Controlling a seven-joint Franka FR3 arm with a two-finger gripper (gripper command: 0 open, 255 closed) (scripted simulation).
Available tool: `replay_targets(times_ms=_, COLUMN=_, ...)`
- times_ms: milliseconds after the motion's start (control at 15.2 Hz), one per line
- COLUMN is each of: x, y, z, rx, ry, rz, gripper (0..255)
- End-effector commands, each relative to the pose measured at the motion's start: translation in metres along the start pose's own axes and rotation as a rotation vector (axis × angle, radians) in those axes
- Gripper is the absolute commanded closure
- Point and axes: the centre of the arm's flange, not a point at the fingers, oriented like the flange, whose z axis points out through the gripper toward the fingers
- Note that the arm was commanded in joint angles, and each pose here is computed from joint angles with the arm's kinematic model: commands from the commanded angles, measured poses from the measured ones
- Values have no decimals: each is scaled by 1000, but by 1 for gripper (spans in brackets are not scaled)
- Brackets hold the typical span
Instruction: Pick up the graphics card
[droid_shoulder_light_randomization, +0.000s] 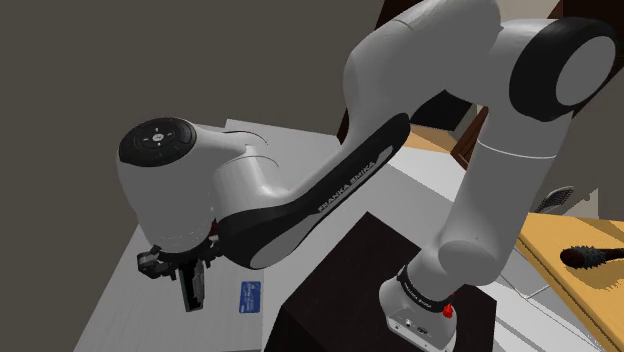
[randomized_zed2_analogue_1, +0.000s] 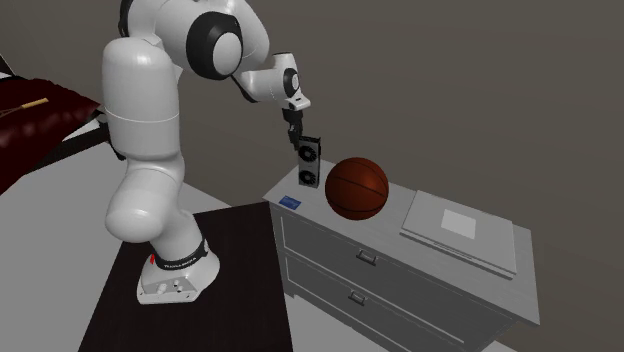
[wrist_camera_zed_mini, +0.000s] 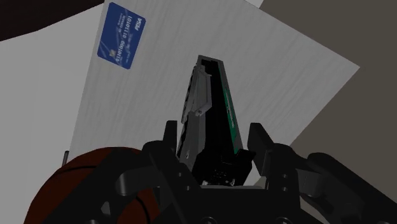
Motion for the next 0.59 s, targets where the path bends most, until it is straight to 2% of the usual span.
replay_targets(times_ms=0, x=0, y=0, z=2, rx=-2, ry=-1, rz=0, gripper=255)
replay_targets(times_ms=528, x=6, y=2, z=-40, rx=-2, ry=-1, rz=0, gripper=255)
